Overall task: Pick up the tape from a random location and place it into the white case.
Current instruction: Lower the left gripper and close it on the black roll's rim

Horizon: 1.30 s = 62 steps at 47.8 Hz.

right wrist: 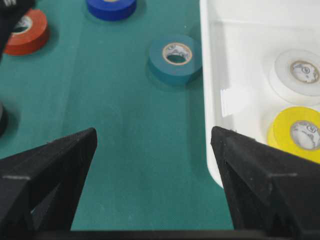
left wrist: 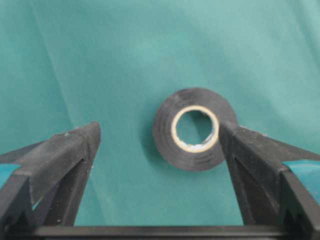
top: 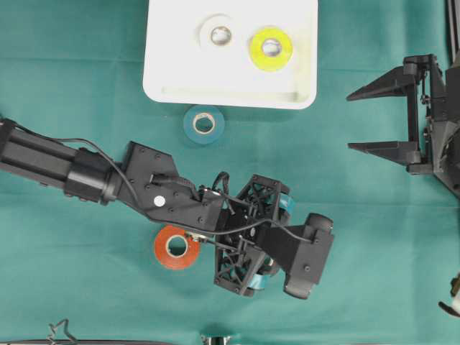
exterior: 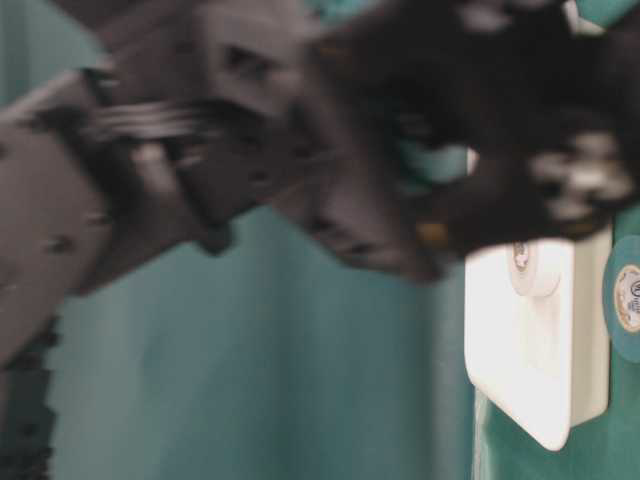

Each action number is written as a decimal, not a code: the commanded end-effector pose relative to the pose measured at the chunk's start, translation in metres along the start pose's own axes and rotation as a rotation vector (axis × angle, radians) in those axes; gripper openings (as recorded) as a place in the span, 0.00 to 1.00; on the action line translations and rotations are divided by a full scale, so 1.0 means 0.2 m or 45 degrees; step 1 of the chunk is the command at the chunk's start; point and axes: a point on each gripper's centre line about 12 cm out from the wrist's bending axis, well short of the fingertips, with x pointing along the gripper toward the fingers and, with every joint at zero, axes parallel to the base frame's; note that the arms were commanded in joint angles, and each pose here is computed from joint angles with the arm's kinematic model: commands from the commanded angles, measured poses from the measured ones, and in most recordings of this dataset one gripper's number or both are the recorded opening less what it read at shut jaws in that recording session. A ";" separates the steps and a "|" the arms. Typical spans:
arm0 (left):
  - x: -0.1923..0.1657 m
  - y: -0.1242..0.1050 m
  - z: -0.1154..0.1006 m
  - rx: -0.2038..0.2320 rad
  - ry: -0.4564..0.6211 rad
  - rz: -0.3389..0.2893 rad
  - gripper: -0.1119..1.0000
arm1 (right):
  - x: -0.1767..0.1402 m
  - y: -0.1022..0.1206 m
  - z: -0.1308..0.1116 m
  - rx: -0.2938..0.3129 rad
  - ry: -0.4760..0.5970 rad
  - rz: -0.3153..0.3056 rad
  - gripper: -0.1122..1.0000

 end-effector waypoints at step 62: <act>0.28 -0.04 -0.13 0.020 0.107 -0.013 0.27 | 0.02 0.00 0.04 -0.005 -0.008 -0.004 0.89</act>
